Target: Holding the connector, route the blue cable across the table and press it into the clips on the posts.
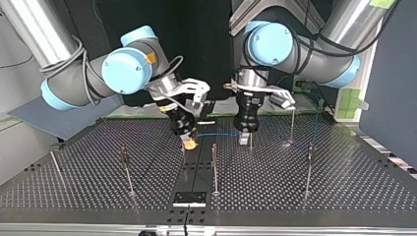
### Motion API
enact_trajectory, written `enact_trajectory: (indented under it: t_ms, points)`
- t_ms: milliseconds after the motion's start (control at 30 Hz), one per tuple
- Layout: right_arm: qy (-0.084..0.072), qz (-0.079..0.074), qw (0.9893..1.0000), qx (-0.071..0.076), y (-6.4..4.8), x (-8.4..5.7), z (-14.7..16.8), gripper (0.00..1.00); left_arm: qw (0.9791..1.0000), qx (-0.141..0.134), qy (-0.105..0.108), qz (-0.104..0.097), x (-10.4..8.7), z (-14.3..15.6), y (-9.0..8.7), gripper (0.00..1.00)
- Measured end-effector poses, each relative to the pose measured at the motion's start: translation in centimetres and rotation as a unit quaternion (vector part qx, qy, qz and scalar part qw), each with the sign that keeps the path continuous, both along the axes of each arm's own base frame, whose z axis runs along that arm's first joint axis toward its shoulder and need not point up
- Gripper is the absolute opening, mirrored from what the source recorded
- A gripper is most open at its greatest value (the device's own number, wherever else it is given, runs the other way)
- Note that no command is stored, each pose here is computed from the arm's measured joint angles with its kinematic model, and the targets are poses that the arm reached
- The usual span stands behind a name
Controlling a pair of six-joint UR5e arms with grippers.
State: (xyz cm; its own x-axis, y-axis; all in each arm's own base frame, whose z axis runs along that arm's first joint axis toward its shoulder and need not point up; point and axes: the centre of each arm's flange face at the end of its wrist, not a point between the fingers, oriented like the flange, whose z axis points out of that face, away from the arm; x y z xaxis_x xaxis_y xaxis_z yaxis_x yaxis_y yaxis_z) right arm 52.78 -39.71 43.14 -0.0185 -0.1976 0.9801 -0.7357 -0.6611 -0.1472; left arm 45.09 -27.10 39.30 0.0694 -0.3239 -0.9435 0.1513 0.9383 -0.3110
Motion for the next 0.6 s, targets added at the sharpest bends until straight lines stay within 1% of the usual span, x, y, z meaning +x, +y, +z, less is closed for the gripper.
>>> enact_trajectory:
  t_ms: [167,233,433,600]
  points:
    - [-0.008,0.005,0.9999,0.006,-0.7,-0.4,0.0,0.00,0.9998,0.009,0.016,-0.008,1.3,-2.4,-0.5,0.00]
    - [-0.009,0.007,0.9999,0.007,-1.0,-0.6,0.0,0.00,0.9998,0.009,0.017,-0.008,1.6,-2.8,-0.6,0.00]
    - [-0.013,0.014,0.9998,0.008,-1.7,-1.0,-0.1,0.00,0.9999,0.006,0.009,-0.007,2.5,-2.2,-0.7,0.00]
    - [-0.017,0.018,0.9997,0.005,-2.4,-1.2,0.2,0.00,1.0000,0.002,-0.004,-0.005,3.5,-0.4,-0.7,0.00]
